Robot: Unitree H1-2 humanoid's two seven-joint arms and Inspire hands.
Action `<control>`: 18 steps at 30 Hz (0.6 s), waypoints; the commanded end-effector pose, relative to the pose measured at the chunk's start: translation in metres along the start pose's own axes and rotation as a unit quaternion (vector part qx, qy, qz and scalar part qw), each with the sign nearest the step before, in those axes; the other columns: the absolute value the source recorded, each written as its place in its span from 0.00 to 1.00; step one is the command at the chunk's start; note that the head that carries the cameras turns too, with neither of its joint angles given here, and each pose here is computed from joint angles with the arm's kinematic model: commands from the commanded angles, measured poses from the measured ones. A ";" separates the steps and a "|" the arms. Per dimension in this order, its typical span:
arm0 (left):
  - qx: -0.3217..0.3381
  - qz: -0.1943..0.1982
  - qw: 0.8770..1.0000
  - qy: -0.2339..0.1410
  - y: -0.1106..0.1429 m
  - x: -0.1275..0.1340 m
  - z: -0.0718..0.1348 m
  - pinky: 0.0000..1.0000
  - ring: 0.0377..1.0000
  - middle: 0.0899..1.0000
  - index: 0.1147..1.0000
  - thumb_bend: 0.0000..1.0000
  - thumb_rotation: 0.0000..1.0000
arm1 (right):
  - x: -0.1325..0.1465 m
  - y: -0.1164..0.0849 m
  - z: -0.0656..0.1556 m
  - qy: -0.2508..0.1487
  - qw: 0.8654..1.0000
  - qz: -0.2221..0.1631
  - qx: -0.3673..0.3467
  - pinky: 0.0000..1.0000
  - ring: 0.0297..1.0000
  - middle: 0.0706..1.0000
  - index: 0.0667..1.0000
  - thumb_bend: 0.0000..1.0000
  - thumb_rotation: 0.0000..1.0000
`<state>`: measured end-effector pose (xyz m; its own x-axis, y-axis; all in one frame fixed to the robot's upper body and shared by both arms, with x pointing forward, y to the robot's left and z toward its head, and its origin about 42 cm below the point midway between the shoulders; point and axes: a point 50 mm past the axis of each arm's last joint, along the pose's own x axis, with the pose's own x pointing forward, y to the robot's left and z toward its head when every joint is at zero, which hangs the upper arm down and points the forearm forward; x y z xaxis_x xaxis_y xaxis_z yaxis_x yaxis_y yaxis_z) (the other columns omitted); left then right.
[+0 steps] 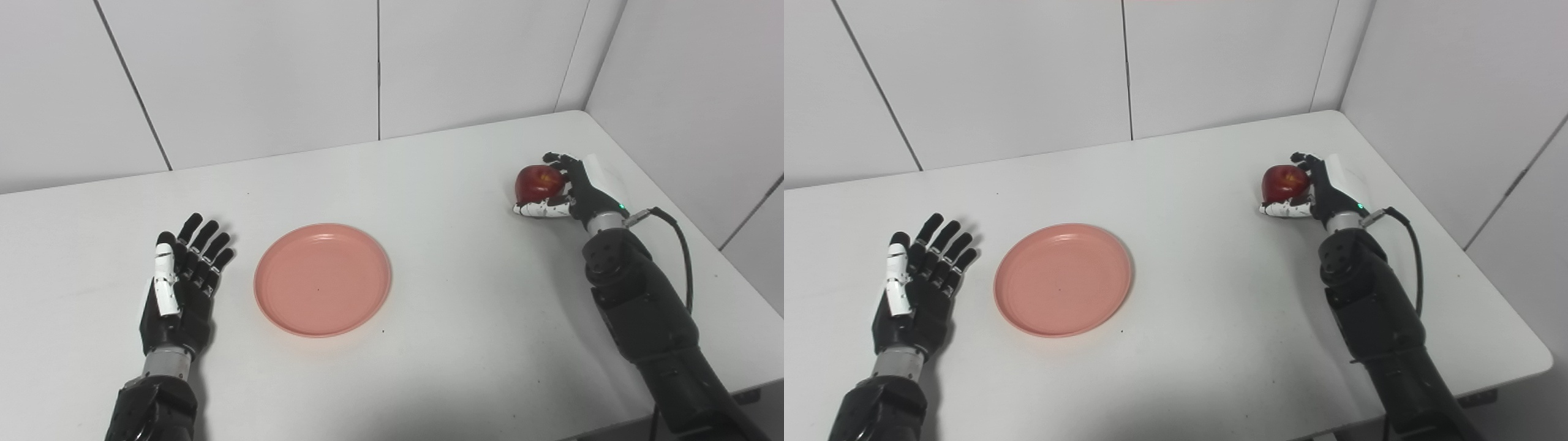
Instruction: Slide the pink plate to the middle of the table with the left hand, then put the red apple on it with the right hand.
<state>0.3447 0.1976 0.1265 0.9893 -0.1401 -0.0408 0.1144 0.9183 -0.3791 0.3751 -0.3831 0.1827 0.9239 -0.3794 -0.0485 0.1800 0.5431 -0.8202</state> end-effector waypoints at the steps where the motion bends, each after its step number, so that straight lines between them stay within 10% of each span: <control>1: -0.002 0.009 1.000 0.019 0.003 -0.004 -0.006 0.89 0.87 0.88 0.85 0.43 1.00 | 0.013 -0.026 0.019 -0.045 0.998 -0.045 -0.004 0.61 0.69 0.72 0.74 0.88 0.24; 17: -0.001 0.010 1.000 0.020 0.003 -0.005 -0.007 0.89 0.87 0.88 0.86 0.43 1.00 | 0.027 -0.015 0.022 -0.078 0.996 -0.045 -0.008 0.43 0.49 0.52 0.53 0.71 0.11; 18: -0.001 0.010 1.000 0.020 0.003 -0.005 -0.007 0.89 0.87 0.88 0.86 0.43 1.00 | 0.028 -0.014 0.022 -0.079 0.996 -0.048 -0.010 0.42 0.48 0.51 0.48 0.58 0.13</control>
<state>0.3443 0.1972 0.1266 0.9889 -0.1419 -0.0438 0.1150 0.9184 -0.3786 0.3930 -0.3813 0.1755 0.9442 -0.3292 -0.0111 0.1751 0.5300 -0.8297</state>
